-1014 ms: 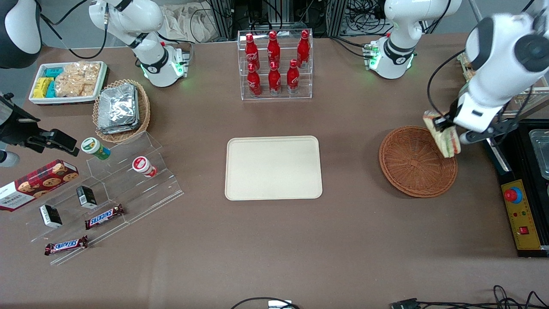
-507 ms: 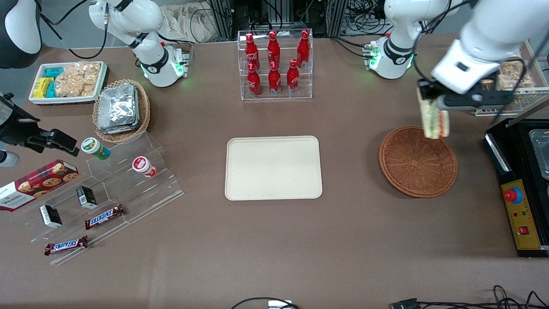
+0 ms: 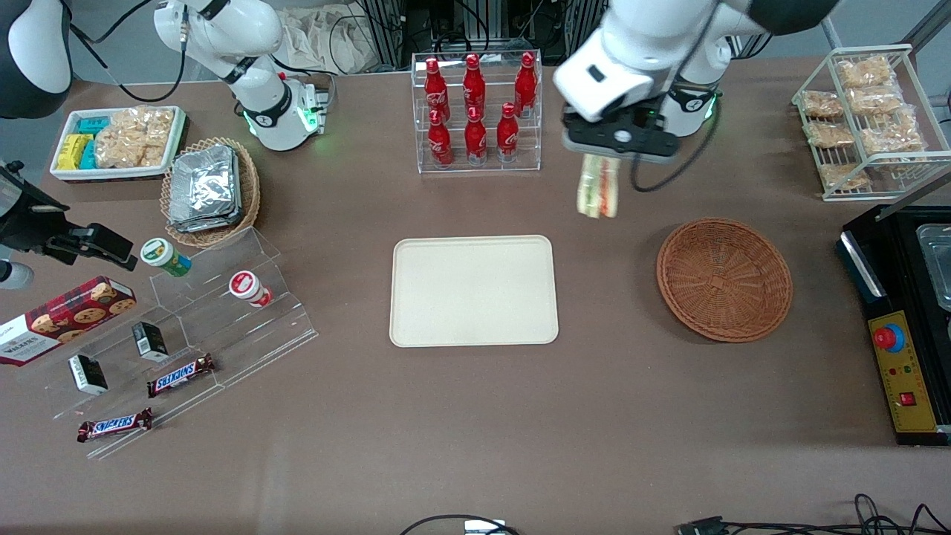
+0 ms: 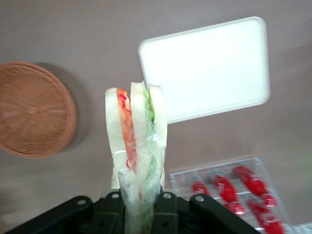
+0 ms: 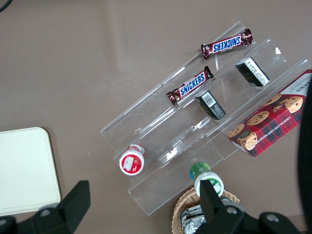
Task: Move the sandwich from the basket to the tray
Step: 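Carry the sandwich over the cream tray and lower it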
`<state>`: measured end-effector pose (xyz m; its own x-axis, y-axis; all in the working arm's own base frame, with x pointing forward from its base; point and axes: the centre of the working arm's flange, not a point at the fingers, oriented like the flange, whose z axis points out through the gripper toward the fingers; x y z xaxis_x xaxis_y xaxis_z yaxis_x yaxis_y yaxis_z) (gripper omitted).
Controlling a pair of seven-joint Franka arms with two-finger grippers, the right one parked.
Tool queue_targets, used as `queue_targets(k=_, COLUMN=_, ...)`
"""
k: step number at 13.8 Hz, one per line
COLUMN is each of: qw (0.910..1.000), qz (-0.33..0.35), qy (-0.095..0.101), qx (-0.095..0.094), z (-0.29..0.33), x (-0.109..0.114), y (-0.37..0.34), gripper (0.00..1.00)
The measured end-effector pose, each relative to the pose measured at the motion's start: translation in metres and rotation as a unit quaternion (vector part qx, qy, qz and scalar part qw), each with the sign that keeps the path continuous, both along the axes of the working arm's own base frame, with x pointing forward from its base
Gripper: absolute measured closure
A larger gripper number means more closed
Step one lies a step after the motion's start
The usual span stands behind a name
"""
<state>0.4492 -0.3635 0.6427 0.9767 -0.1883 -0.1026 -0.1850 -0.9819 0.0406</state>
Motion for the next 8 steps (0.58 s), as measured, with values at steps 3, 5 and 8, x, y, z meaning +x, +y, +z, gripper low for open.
queue_targets(k=3, qw=0.9997, qz=0.008, qy=0.004, qx=-0.024, z=-0.018, x=0.015, y=-0.014, gripper=0.85)
queue_targets(k=5, qw=0.9997, qz=0.009, qy=0.001, qx=-0.023, z=-0.047, x=0.024, y=-0.020, gripper=0.85)
queue_targets(k=8, qw=0.9999, qz=0.005, qy=-0.011, qx=-0.012, z=-0.112, x=0.022, y=-0.035, gripper=0.85)
